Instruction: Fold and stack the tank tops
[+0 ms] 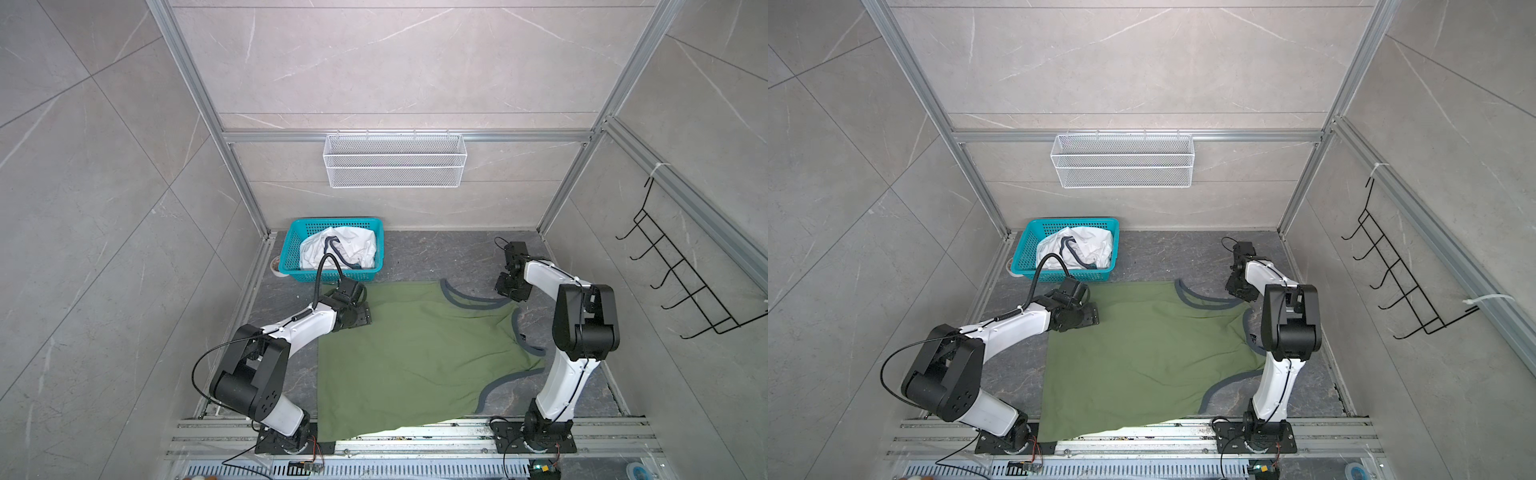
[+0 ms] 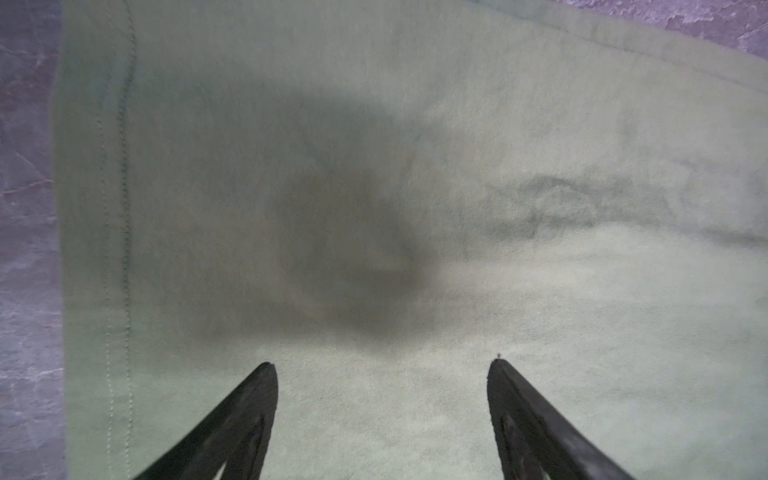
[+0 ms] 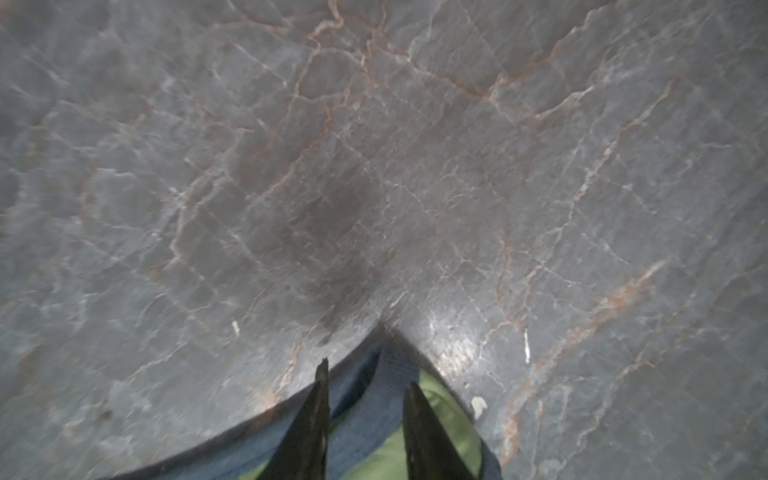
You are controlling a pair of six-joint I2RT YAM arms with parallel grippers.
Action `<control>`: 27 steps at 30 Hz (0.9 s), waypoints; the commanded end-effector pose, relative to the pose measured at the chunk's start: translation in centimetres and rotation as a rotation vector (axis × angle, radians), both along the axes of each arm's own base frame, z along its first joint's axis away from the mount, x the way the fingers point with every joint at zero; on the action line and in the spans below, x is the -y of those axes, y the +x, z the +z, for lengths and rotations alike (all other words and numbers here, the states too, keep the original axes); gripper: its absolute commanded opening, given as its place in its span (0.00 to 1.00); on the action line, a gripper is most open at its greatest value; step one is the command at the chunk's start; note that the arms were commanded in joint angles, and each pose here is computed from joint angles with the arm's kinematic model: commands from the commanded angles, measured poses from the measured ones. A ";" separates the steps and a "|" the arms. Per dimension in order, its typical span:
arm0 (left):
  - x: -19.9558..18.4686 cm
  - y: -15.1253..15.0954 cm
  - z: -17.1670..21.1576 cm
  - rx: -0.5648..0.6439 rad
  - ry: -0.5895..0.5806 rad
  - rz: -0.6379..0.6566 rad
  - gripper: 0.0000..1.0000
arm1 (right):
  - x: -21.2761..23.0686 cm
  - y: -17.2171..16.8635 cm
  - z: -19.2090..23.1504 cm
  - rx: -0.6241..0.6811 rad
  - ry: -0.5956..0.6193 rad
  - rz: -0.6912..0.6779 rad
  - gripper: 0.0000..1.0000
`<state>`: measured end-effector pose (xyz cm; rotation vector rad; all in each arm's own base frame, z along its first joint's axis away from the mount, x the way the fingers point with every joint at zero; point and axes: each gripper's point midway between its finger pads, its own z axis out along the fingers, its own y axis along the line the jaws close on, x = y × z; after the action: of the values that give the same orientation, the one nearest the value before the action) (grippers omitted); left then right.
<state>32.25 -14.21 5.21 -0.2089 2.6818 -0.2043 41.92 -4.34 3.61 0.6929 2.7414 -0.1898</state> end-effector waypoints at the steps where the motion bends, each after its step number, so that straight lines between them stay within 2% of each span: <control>1: -0.1 0.1 -0.5 -0.003 0.003 0.010 0.82 | 0.7 -0.5 -0.3 -0.038 -0.032 -0.013 0.29; 6: -0.1 0.2 -0.6 -0.004 0.003 0.011 0.82 | 1.0 -0.8 -1.1 -0.061 -0.047 -0.021 0.26; 9: -0.1 0.2 -0.7 -0.004 0.006 0.008 0.82 | 1.2 -0.9 -1.0 -0.062 -0.056 -0.029 0.15; 11: -0.1 0.1 -0.7 -0.006 0.008 0.007 0.82 | 1.2 -1.0 -0.9 -0.058 -0.059 -0.029 0.11; 15: -0.2 0.2 -0.9 -0.007 0.015 0.010 0.82 | 1.2 -1.2 -1.0 -0.063 -0.057 -0.028 0.11; 21: -0.2 0.2 -1.0 -0.009 0.013 0.012 0.82 | 0.7 -1.2 -1.7 -0.077 -0.030 -0.015 0.18; 27: -0.2 0.2 -1.1 -0.009 0.015 0.012 0.82 | 0.4 -1.2 -2.3 -0.093 -0.021 -0.009 0.20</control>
<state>32.14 -14.14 4.21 -0.2090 2.7031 -0.1885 41.30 -4.97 2.18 0.7115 2.7719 -0.2573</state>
